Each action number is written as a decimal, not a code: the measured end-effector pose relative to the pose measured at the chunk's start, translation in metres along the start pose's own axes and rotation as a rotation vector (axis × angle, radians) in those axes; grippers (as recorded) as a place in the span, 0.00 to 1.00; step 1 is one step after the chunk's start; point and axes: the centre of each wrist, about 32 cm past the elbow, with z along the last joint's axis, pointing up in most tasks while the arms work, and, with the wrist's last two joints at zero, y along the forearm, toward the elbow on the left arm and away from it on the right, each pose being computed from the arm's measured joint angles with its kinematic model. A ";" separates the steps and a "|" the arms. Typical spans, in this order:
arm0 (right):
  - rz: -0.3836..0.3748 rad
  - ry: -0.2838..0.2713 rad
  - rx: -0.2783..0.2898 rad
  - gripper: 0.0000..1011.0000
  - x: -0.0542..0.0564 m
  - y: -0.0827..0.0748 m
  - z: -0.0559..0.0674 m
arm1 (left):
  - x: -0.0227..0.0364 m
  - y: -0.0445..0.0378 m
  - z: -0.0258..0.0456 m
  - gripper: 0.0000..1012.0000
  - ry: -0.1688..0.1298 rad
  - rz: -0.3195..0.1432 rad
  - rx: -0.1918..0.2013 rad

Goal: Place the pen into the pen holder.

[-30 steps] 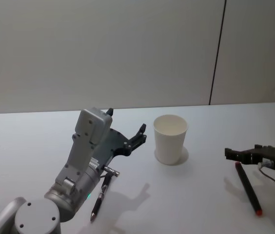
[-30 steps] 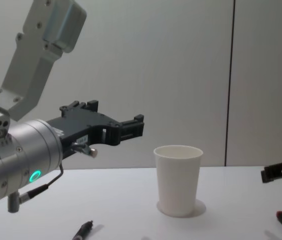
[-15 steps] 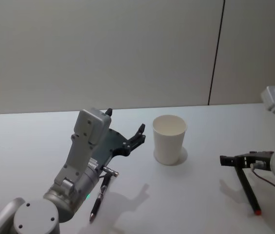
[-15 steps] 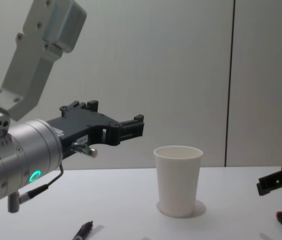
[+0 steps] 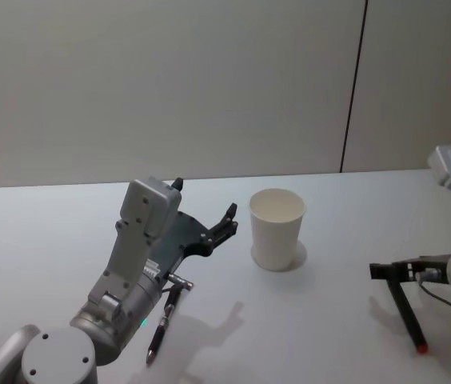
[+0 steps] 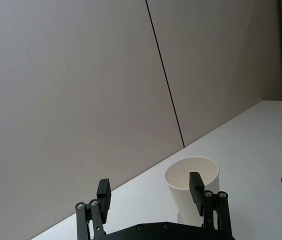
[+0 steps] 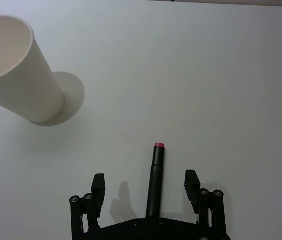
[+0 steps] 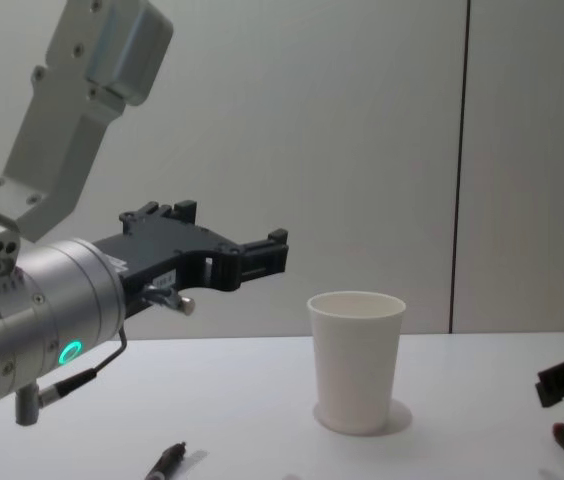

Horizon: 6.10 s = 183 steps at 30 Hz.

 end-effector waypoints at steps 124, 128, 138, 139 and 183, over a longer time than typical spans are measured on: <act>0.026 -0.016 -0.084 0.16 0.013 0.068 0.001 | 0.0000 0.0000 0.0000 0.99 0.000 0.000 0.000; 0.029 -0.025 -0.060 0.16 0.013 0.067 0.002 | 0.0000 0.0000 0.0000 0.99 0.000 0.000 0.000; 0.035 -0.062 0.064 0.16 0.012 0.056 0.004 | 0.0000 0.0000 0.0000 0.99 0.000 0.000 0.000; 0.036 -0.065 0.076 0.16 0.012 0.055 0.003 | 0.0000 0.0000 0.0000 0.99 0.000 0.000 0.000; 0.081 -0.295 0.738 0.16 0.016 0.039 -0.002 | 0.0000 0.0000 0.0000 0.99 0.000 0.000 0.000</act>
